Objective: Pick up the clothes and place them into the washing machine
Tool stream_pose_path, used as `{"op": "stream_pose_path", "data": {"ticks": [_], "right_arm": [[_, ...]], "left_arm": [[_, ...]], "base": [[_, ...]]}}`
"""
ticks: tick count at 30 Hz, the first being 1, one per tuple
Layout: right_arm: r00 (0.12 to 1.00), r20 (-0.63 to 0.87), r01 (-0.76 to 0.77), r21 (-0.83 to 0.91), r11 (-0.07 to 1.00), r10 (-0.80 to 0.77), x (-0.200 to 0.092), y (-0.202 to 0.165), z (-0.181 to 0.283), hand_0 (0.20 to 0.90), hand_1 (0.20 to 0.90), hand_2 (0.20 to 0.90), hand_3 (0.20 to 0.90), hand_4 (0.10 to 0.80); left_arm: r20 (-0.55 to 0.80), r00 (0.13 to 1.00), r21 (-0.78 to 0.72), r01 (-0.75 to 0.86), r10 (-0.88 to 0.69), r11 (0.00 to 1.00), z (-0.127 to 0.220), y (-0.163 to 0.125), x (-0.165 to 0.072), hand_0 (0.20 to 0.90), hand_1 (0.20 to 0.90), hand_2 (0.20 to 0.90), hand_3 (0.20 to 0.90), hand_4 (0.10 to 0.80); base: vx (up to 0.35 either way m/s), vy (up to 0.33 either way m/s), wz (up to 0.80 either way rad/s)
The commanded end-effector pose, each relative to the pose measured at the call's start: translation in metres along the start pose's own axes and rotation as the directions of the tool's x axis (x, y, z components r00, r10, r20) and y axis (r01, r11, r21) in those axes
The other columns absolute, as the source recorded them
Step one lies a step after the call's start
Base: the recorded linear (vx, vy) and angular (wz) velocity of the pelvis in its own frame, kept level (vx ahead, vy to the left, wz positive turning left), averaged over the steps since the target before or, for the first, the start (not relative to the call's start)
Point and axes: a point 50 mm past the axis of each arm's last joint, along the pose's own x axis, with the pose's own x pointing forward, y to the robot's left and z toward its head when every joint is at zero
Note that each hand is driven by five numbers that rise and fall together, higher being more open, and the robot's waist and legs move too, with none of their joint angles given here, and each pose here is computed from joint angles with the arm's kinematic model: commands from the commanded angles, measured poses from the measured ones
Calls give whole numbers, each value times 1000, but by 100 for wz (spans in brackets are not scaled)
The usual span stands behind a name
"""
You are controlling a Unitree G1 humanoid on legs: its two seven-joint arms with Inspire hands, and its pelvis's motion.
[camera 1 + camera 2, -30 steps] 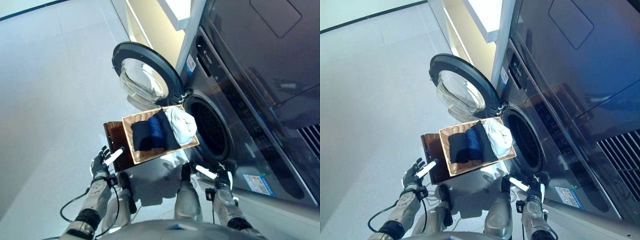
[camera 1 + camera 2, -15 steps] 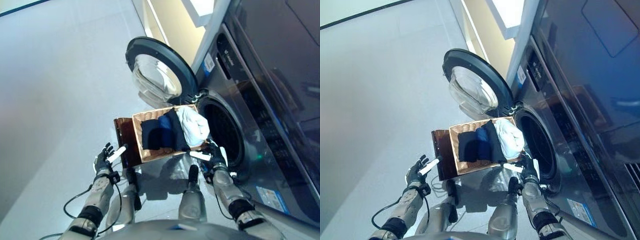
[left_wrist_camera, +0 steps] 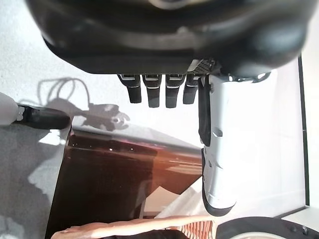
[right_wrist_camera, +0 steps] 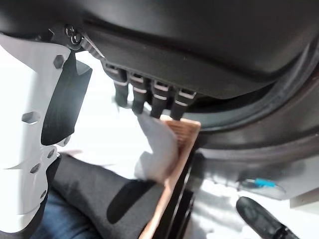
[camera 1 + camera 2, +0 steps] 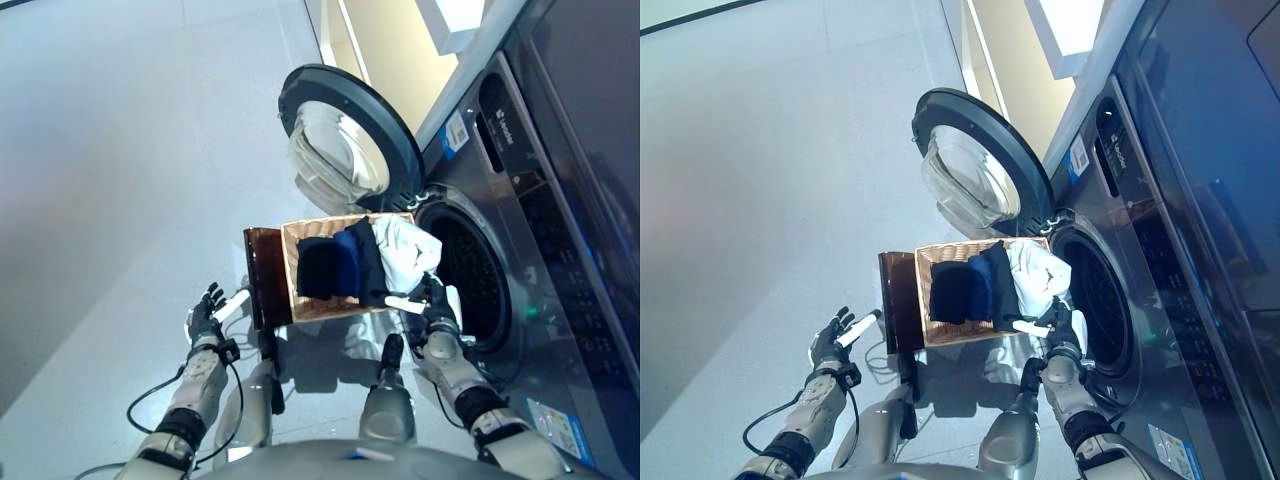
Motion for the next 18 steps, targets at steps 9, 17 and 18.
{"op": "stream_pose_path", "data": {"ticks": [9, 17, 18], "right_arm": [[972, 182, 149, 4, 989, -147, 12, -17, 48, 900, 900, 900, 900, 800], [986, 120, 107, 72, 992, -115, 6, -14, 28, 900, 900, 900, 900, 800], [989, 110, 95, 68, 993, -102, 5, -14, 24, 900, 900, 900, 900, 800]], "left_arm": [[177, 984, -8, -21, 22, 1000, 41, -2, 7, 900, 900, 900, 900, 800], [130, 989, -12, -64, 65, 998, 28, 9, 7, 900, 900, 900, 900, 800], [125, 990, -6, -63, 64, 998, 27, 10, 7, 900, 900, 900, 900, 800]], "base": [[0, 0, 0], [3, -1, -1], [20, -5, -5]]}}
